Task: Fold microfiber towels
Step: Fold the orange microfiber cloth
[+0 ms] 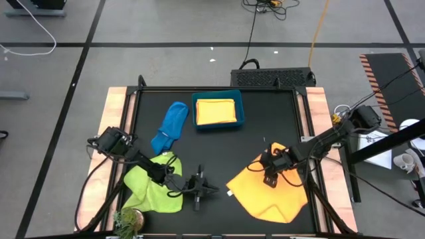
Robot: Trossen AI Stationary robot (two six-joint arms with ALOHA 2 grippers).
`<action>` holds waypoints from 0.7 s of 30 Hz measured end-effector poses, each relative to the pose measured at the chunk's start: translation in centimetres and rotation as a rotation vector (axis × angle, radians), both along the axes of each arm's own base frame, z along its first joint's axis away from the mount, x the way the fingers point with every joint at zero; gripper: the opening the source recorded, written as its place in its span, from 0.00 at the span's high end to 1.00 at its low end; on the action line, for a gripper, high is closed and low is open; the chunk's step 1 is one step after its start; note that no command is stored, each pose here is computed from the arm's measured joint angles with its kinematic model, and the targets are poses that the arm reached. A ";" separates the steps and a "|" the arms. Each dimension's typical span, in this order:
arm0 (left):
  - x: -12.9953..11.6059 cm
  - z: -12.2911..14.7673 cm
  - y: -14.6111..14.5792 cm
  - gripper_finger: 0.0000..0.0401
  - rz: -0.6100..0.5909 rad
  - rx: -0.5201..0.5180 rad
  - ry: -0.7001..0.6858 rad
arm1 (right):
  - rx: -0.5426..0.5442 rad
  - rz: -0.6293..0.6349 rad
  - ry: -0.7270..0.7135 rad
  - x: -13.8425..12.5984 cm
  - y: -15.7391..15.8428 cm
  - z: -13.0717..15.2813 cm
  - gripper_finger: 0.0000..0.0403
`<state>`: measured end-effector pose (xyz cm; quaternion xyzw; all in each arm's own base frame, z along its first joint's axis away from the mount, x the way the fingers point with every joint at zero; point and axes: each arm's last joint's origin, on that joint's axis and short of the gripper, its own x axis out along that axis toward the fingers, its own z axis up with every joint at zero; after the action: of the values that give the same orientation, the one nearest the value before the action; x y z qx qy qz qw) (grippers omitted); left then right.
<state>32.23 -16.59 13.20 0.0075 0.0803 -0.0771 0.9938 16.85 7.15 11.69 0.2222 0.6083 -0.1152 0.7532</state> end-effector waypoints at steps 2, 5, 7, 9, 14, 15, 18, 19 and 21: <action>0.4 0.1 0.3 0.93 -0.025 -0.003 0.013 | 0.014 0.033 -0.083 0.9 -0.1 0.2 0.60; 1.2 0.0 0.5 0.91 -0.028 0.023 0.075 | 0.020 0.085 -0.202 2.1 -0.5 0.6 0.60; 1.8 0.0 0.5 0.86 -0.020 0.045 0.130 | 0.018 0.116 -0.268 2.7 -0.7 0.8 0.60; 2.4 0.3 0.5 0.81 -0.012 0.066 0.182 | 0.008 0.136 -0.323 3.3 -1.1 1.0 0.60; 3.4 1.0 -0.2 0.66 -0.029 0.123 0.290 | -0.025 0.180 -0.387 4.0 -1.8 1.4 0.60; 3.6 1.3 -0.4 0.63 -0.042 0.131 0.297 | -0.028 0.191 -0.388 4.0 -1.9 1.5 0.60; 3.7 1.7 -1.1 0.56 -0.068 0.190 0.341 | -0.010 0.211 -0.398 4.1 -1.8 1.6 0.60; 3.6 1.7 -1.3 0.54 -0.077 0.211 0.359 | -0.006 0.214 -0.403 4.2 -1.7 1.6 0.60; 3.6 1.8 -1.6 0.52 -0.090 0.241 0.380 | 0.018 0.230 -0.411 4.2 -1.5 1.7 0.60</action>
<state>35.80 -18.24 15.01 0.1153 0.2741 -0.1114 0.9482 21.02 5.67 13.41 0.1769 0.4646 0.0243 0.8673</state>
